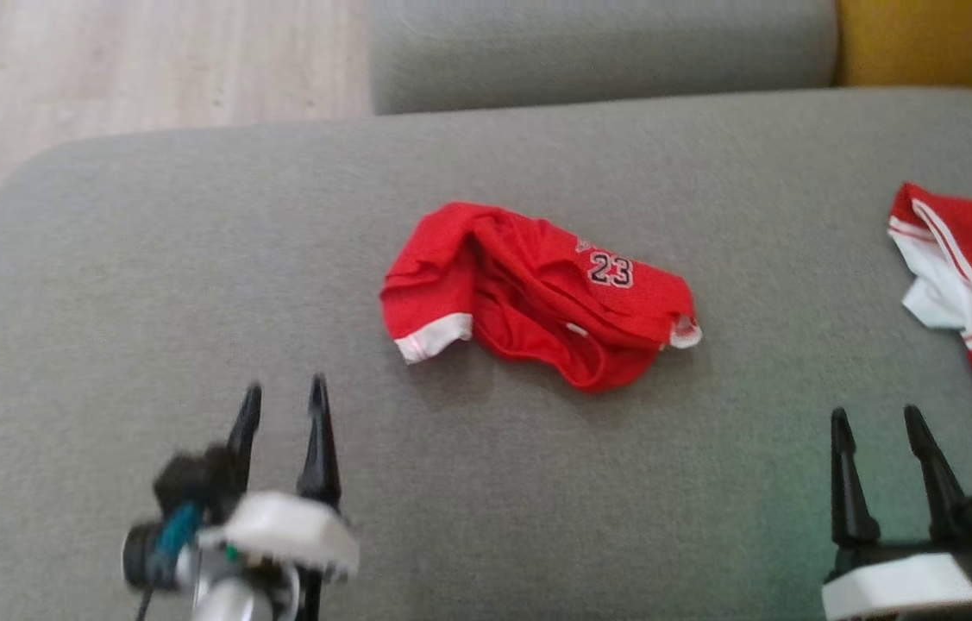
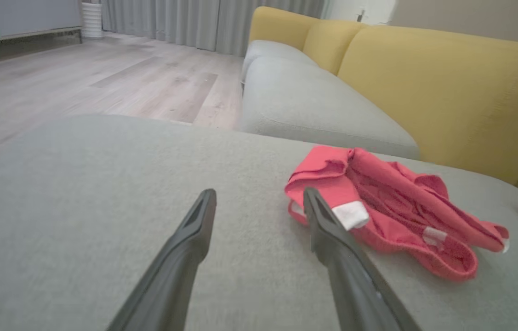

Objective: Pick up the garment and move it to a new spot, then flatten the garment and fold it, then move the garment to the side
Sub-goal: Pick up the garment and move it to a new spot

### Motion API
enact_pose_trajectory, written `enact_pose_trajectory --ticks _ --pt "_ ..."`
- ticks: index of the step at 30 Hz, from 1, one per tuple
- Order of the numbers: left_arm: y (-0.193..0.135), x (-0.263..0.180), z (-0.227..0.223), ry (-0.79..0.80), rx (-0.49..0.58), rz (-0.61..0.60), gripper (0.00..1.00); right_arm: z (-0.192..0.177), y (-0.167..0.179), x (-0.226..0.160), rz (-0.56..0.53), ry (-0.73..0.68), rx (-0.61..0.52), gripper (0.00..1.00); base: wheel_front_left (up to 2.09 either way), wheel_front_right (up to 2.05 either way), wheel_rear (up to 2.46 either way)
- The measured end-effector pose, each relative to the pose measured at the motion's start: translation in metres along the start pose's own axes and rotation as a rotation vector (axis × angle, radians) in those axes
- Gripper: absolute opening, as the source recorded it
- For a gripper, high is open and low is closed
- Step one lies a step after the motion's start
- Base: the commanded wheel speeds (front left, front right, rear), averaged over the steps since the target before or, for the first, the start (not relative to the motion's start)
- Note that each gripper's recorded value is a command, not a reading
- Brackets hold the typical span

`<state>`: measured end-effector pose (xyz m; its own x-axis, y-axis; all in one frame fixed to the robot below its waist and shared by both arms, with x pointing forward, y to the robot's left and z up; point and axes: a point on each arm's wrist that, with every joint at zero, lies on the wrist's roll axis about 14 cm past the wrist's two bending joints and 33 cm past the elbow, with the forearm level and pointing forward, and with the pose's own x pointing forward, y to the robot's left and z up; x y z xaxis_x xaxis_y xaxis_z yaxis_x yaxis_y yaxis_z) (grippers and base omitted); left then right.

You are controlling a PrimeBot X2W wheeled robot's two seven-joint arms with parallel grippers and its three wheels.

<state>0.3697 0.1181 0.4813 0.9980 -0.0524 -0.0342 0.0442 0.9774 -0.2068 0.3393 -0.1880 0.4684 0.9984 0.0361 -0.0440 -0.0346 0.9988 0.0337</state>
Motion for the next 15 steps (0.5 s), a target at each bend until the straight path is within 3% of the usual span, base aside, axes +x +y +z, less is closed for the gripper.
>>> enact_pose_trajectory --ticks 7,15 --pt "0.029 -0.054 -0.008 0.010 0.017 0.101 1.00 -0.005 0.004 -0.009 0.019 0.017 -0.013 1.00 0.00 0.00 0.00" --pt "0.050 -0.079 -0.010 0.010 0.052 0.144 1.00 -0.003 0.019 -0.005 0.068 0.011 -0.022 1.00 0.00 0.00 0.00"
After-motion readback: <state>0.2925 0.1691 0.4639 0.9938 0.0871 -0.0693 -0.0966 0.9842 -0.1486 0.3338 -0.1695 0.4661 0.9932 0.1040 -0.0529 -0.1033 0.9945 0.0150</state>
